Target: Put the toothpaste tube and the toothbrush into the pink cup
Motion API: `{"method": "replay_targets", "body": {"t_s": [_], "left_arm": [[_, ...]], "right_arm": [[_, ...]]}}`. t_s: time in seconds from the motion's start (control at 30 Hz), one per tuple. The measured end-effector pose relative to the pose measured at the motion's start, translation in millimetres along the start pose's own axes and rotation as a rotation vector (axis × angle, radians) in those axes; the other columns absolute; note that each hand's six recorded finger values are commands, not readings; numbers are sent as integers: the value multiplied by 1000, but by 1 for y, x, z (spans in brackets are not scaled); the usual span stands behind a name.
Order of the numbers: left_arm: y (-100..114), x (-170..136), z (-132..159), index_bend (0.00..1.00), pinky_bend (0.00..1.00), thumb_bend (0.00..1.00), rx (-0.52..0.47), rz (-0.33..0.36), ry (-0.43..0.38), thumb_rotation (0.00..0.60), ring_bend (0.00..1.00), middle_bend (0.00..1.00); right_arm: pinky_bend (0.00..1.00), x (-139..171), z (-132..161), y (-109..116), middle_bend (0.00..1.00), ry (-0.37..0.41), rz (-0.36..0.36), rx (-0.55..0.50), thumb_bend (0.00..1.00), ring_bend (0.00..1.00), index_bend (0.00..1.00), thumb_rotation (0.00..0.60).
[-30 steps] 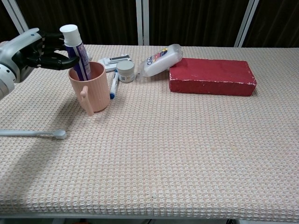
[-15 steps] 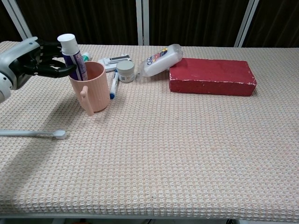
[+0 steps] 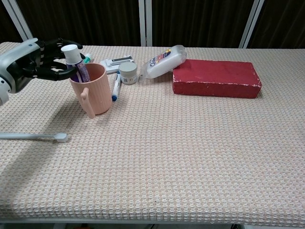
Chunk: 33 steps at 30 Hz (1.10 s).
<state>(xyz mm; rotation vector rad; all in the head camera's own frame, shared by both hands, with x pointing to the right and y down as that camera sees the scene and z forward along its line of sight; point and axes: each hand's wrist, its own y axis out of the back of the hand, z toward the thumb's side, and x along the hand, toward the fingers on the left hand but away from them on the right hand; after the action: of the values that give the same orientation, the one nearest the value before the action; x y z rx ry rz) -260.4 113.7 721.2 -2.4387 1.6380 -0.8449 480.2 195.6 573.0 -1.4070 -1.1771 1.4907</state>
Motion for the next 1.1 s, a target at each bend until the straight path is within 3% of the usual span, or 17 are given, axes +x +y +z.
{"method": "replay_targets", "body": {"t_s": [0.17, 0.33, 0.43, 0.57, 0.63, 0.8, 1.0, 1.1], "left_arm": [[17, -2, 5, 216, 281, 252, 23, 64, -30, 600, 120, 118], [64, -11, 6, 221, 284, 244, 124, 220, -63, 600, 120, 124], [89, -21, 2, 228, 290, 248, 194, 237, -49, 600, 120, 148], [103, -44, -12, 282, 298, 261, 368, 126, 10, 600, 120, 149], [98, -61, -19, 327, 298, 262, 504, 20, 32, 600, 119, 149], [73, -94, -29, 330, 281, 263, 708, -145, 65, 600, 120, 149], [24, -122, -39, 332, 280, 263, 798, -325, 99, 600, 120, 149], [6, -126, -45, 360, 281, 264, 801, -373, 109, 600, 119, 152]], "right_arm": [[0, 0, 0, 4, 0, 2, -12, -3, 291, 0, 0, 397], [0, 1, -2, 8, 0, 3, -21, -10, 308, 0, 0, 399], [0, 1, -3, 9, 0, 7, -17, -16, 319, 0, 0, 399], [0, 2, -3, 13, 0, 11, -30, -21, 318, 0, 0, 398], [0, 2, -3, 15, 0, 11, -38, -26, 318, 0, 0, 398], [0, 5, -1, 17, 0, 14, -44, -24, 319, 0, 0, 399], [0, 8, 1, 17, 0, 23, -37, -13, 319, 0, 0, 398], [0, 10, 0, 17, 0, 20, -34, -15, 319, 0, 0, 400]]}}
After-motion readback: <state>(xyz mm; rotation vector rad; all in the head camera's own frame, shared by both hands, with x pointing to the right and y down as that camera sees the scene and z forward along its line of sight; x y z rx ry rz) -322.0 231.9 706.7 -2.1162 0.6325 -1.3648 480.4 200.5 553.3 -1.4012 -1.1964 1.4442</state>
